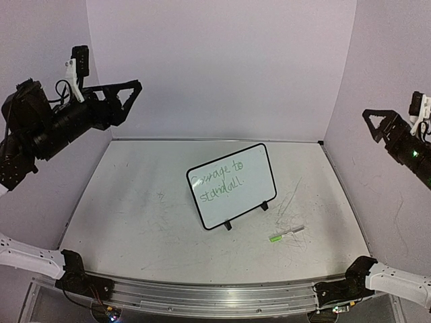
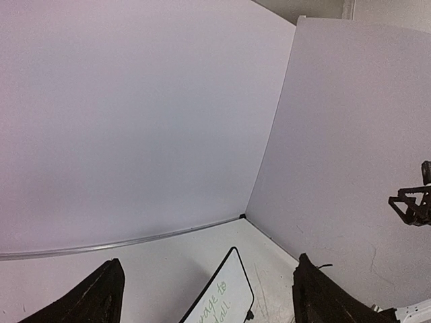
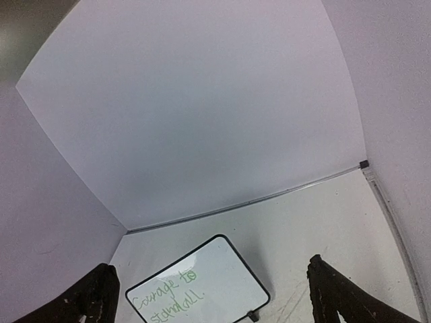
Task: Write a sentence on the whiteboard
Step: Reset both arms
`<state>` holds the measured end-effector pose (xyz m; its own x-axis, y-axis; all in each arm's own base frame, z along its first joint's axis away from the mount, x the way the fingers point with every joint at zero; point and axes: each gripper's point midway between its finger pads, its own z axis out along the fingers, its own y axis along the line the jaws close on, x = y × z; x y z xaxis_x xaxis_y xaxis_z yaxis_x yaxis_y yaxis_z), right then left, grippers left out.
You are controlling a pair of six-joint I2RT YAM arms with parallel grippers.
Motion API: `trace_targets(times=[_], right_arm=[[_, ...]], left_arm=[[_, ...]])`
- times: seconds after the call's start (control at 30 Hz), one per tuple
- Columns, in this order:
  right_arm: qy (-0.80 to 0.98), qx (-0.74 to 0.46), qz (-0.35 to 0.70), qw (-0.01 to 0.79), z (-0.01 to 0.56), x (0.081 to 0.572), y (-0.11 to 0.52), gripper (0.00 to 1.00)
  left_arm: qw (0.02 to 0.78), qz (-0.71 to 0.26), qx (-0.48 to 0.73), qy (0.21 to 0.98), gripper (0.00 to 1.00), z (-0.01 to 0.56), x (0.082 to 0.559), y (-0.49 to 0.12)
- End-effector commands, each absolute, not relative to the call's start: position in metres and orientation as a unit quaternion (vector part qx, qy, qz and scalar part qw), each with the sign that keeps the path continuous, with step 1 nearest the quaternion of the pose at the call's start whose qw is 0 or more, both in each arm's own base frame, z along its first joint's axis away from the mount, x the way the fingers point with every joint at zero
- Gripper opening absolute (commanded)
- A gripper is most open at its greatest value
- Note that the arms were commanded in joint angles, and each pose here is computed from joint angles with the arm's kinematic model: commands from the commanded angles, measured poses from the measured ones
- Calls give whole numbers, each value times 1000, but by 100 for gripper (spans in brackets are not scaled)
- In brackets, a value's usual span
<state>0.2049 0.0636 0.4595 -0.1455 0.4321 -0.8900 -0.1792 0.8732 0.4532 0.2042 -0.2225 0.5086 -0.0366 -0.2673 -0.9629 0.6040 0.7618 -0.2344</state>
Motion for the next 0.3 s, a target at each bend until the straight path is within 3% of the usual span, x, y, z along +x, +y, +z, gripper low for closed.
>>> trace_targets(times=[0.0, 0.27], right_arm=[[708, 81, 172, 680, 484, 198, 41, 98], [663, 86, 193, 718, 505, 185, 33, 98]], left_arm=[[707, -324, 116, 617, 87, 541, 200, -208], [713, -320, 109, 614, 87, 545, 200, -204]])
